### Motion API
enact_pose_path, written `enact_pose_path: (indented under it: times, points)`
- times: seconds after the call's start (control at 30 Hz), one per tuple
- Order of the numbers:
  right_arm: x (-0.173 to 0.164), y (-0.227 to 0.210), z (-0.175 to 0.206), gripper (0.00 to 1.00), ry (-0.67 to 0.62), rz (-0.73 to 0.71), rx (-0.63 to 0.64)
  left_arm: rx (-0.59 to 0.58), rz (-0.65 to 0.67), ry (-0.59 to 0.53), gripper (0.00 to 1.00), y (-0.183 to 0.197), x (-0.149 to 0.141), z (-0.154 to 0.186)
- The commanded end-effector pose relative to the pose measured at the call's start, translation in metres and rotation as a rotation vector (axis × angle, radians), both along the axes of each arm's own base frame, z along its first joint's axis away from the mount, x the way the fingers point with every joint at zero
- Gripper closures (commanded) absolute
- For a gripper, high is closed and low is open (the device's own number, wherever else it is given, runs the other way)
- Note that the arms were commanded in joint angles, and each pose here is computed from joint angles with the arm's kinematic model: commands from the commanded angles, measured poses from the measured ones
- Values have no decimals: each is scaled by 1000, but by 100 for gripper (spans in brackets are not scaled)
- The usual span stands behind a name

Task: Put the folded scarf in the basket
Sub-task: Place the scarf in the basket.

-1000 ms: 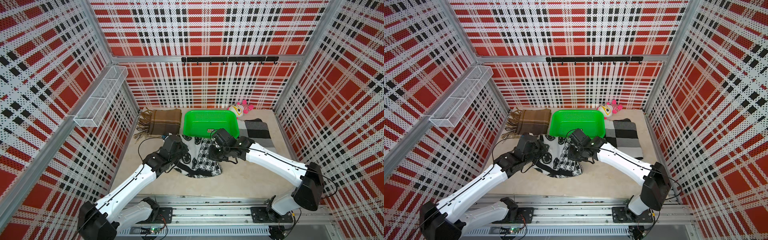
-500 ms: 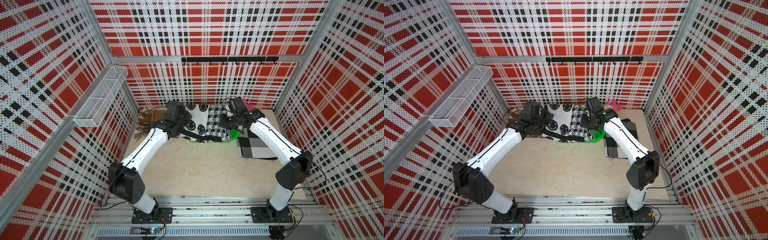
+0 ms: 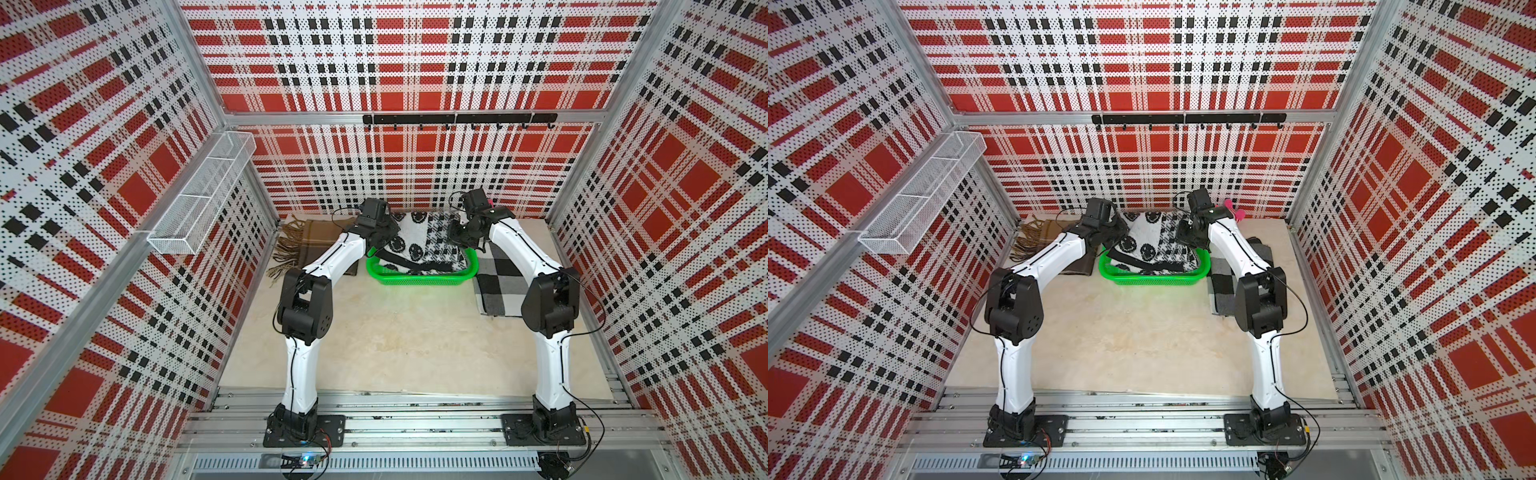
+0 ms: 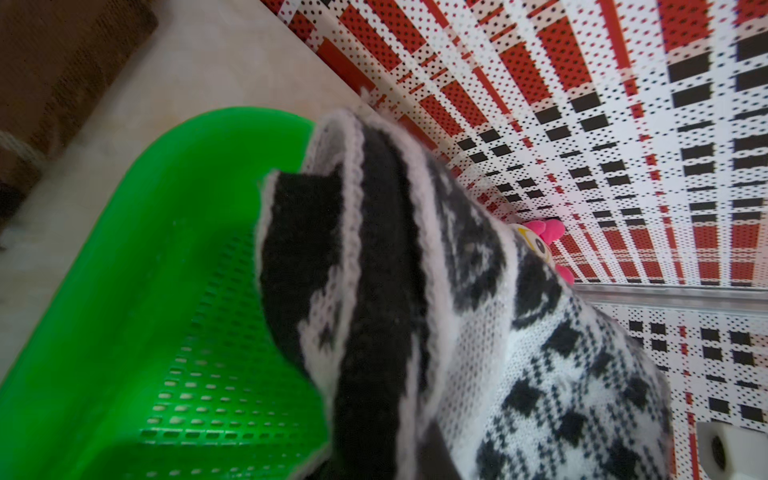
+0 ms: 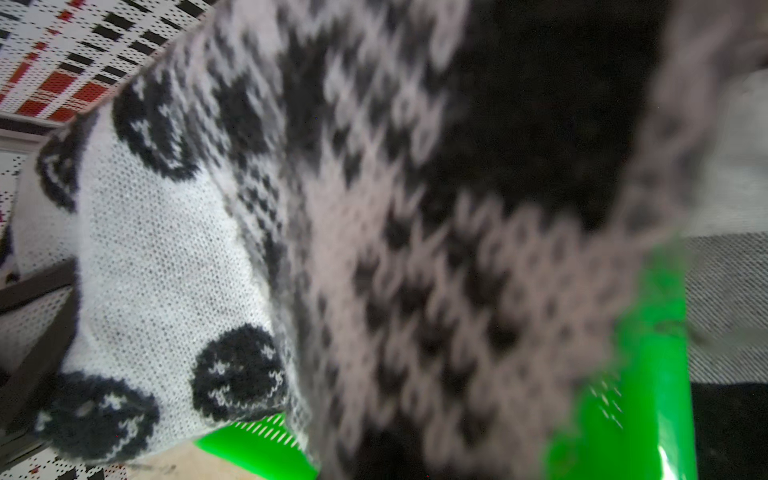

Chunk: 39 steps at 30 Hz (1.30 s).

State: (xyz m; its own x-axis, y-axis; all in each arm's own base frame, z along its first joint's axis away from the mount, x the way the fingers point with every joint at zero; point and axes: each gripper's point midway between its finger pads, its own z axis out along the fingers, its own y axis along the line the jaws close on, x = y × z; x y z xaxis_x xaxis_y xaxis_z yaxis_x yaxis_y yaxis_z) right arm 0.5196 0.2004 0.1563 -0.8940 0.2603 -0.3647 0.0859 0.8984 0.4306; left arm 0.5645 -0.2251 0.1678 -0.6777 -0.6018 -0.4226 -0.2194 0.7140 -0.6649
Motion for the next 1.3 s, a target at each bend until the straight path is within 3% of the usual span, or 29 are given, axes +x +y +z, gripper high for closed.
enact_pose_path:
  times: [0.0,0.43,0.7,0.9,1.0,1.17,1.27]
  points:
    - [12,3,-16,100,-1,6,12,18,9,-48,100,4,15,4]
    - [18,-12,-85,100,117,-39,-35,101,42,76,100,17,-4,-62]
    - [18,-17,-98,100,134,-44,-65,139,46,126,100,18,-16,-89]
    - [15,-21,-99,100,131,-45,-86,155,57,128,100,18,-24,-89]
    - [15,-25,-95,90,126,-47,-103,154,57,123,88,14,-26,-84]
    - [12,-29,-83,58,103,-39,-124,158,56,88,65,3,-32,-63]
    - [11,-27,-65,46,61,-33,-119,148,69,48,44,3,-32,-38]
